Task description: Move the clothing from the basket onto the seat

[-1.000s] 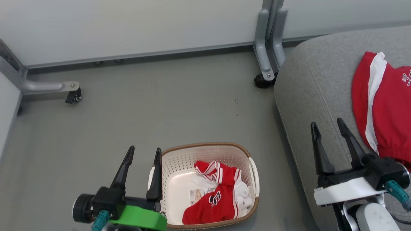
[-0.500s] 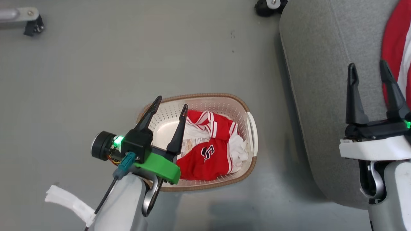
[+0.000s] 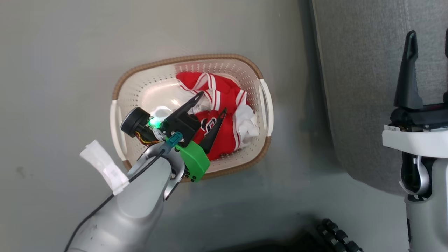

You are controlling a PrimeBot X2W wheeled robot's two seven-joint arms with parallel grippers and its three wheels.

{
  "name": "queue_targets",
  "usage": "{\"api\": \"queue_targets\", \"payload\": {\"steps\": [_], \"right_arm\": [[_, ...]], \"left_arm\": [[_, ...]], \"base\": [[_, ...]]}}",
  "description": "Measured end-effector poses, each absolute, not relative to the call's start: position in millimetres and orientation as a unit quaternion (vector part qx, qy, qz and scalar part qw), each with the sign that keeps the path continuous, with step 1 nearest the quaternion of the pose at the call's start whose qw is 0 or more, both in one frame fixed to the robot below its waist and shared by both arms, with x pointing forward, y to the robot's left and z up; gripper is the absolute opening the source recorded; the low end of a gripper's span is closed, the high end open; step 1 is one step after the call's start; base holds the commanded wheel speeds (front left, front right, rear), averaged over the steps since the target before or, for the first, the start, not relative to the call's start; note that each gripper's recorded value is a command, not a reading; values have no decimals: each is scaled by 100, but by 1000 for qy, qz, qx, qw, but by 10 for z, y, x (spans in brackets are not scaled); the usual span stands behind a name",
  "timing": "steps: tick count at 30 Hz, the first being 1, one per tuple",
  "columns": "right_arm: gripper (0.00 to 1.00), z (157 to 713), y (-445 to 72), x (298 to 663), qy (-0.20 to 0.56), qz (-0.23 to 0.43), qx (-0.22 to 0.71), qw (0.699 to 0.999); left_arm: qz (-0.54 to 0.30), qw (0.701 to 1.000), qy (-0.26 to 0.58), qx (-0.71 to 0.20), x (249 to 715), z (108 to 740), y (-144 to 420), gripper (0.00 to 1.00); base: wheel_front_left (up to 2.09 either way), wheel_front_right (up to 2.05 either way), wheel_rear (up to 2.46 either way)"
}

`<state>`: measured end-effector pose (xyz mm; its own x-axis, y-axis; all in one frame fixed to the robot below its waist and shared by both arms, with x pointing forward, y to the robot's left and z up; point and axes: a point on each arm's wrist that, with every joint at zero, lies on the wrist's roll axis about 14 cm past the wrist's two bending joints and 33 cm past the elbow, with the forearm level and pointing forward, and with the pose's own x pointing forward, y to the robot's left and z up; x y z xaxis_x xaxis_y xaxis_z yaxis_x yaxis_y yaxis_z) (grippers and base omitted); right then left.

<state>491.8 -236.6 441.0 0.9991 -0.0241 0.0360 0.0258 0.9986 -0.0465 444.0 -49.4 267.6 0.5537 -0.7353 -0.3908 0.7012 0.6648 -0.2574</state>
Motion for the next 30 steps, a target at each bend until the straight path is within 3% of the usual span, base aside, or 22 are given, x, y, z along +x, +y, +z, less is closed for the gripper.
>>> {"api": "queue_targets", "payload": {"steps": [6, 16, 30], "right_arm": [[100, 4168, -2400, 4935, 8, -18, -34, 999], [100, 3847, -2543, 4934, 42, -36, -45, 997], [100, 3659, -2474, 5040, 43, -22, -38, 998]], "left_arm": [[-491, 830, 261, 40, 4292, 2192, -672, 100], [-599, 760, 212, 139, 4317, 1792, -970, 100], [-616, 711, 257, 221, 4356, 1079, -735, 100]], "base": [[0, 0, 0], [0, 0, 0], [0, 0, 0]]}}
